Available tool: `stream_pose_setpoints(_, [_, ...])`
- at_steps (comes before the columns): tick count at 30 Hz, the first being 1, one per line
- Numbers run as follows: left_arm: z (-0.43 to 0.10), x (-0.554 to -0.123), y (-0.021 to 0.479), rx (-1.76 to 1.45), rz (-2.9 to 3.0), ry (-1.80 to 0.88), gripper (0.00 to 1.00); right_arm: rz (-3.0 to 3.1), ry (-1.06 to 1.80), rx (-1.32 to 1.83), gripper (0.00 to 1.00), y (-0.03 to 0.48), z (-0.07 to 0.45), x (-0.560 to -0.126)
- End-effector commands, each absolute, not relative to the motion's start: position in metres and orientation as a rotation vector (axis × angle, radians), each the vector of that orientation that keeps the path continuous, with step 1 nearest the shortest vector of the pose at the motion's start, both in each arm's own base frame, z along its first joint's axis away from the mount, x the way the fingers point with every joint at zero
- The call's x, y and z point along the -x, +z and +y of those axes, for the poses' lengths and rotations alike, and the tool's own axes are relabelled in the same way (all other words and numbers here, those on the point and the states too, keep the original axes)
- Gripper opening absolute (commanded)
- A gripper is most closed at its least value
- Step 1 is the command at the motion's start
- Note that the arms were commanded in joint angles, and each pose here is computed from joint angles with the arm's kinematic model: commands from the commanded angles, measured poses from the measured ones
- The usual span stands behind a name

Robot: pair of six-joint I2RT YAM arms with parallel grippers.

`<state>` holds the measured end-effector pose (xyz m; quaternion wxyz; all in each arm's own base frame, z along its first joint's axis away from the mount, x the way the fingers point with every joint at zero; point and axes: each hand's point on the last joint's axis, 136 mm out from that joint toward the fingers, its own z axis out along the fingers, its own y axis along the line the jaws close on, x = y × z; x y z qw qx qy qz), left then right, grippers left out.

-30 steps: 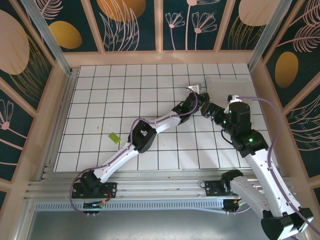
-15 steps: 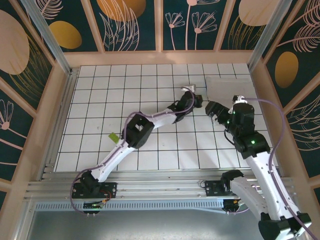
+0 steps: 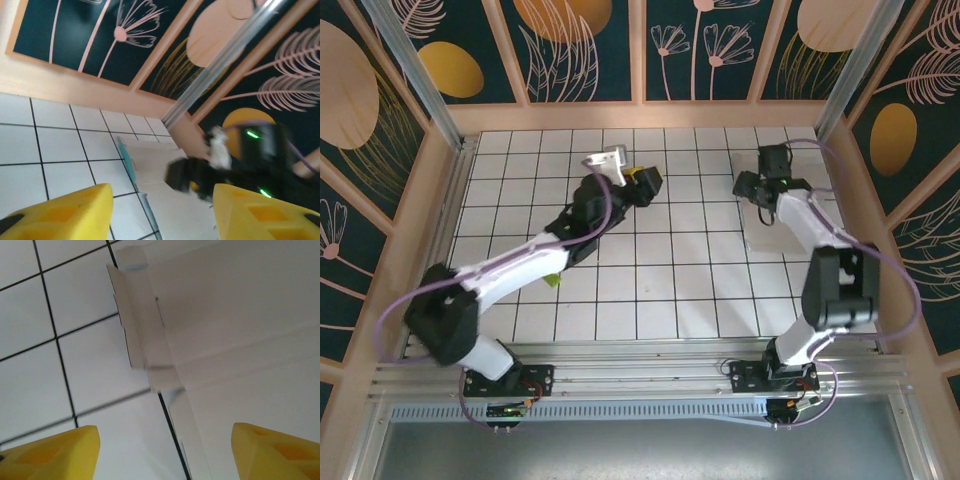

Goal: Fold the paper box

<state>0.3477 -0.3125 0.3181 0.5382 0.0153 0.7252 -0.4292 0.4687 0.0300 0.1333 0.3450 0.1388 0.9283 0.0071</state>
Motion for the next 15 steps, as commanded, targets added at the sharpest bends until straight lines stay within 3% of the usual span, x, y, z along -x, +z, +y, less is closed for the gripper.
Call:
stream_pose_setpoints(1, [-0.302, -0.308, 0.278, -0.225, 1.869, -0.974, 0.69, 2.396, -0.133, -0.265, 0.7, 0.126, 0.033, -0.504])
stream_pose_setpoints(5, [-0.279, -0.277, 0.278, -0.29, 1.912, -0.942, 0.81, 2.442, -0.237, -0.222, 0.68, 0.091, 0.04, -0.534])
stream_pose_setpoints(8, [-0.262, -0.264, 0.281, -0.276, 1.914, -0.923, 0.85, 2.463, -0.292, -0.194, 0.62, 0.073, 0.043, -0.551])
stream_pose_setpoints(12, [-0.239, -0.258, 0.277, -0.207, 1.911, -0.872, 0.87, 2.482, -0.354, -0.18, 0.36, 0.053, 0.04, -0.565])
stream_pose_setpoints(15, [-0.224, -0.258, 0.277, -0.14, 1.905, -0.831, 0.88, 2.487, -0.357, -0.138, 0.08, 0.053, 0.049, -0.57])
